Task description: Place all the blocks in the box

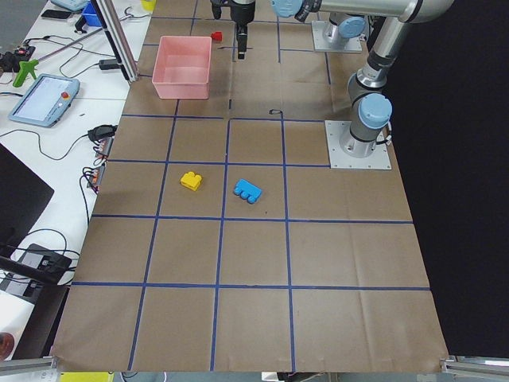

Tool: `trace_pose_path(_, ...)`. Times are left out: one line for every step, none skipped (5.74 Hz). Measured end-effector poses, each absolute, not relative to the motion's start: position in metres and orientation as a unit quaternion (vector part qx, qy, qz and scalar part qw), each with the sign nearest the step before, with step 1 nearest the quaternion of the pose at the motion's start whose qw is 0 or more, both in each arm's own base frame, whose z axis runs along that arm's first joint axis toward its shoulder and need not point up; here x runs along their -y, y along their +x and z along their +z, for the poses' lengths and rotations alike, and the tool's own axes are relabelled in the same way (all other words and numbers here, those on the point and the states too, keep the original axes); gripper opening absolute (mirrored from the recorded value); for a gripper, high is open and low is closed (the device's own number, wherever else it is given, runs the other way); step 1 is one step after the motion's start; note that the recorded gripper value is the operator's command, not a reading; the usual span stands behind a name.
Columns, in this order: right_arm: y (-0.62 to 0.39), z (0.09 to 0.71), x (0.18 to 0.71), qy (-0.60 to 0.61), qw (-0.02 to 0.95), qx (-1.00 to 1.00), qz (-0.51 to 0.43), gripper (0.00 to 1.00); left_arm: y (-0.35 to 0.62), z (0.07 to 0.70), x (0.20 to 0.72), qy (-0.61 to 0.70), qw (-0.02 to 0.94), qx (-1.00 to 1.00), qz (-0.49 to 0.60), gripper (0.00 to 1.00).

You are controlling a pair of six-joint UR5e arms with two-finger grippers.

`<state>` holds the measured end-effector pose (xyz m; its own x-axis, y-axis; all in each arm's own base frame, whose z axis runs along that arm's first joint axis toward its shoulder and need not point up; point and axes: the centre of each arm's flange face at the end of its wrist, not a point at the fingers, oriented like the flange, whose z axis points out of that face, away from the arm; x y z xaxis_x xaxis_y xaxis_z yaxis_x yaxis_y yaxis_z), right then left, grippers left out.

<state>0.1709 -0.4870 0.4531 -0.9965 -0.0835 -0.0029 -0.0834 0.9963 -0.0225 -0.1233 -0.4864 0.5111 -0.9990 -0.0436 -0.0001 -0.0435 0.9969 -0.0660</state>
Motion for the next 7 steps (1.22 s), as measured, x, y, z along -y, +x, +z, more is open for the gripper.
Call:
trace_pose_path(0.171,0.453,0.491,-0.042,0.002,-0.999,-0.020,1.00,-0.097,0.510,0.492,-0.002,0.005,-0.999,-0.034,1.00)
trace_pose_path(0.172,0.454,0.493,-0.043,0.003,-0.999,-0.028,1.00,-0.044,0.507,0.500,0.015,0.007,-0.999,-0.030,1.00)
trace_pose_path(0.172,0.454,0.494,-0.043,0.004,-0.999,-0.031,1.00,0.020,0.499,0.503,0.040,0.006,-0.999,-0.023,1.00)
trace_pose_path(0.172,0.454,0.494,-0.043,0.004,-0.999,-0.031,1.00,0.072,0.493,0.500,0.080,0.008,-0.997,-0.017,1.00)
trace_pose_path(0.170,0.452,0.496,-0.042,0.004,-0.999,-0.030,1.00,0.117,0.489,0.494,0.127,0.010,-0.992,-0.014,1.00)
trace_pose_path(0.157,0.450,0.500,-0.049,0.001,-0.998,-0.027,1.00,0.159,0.484,0.486,0.177,0.010,-0.984,-0.011,1.00)
trace_pose_path(0.115,0.450,0.510,-0.062,-0.002,-0.998,-0.024,1.00,0.190,0.478,0.480,0.219,0.011,-0.976,-0.011,1.00)
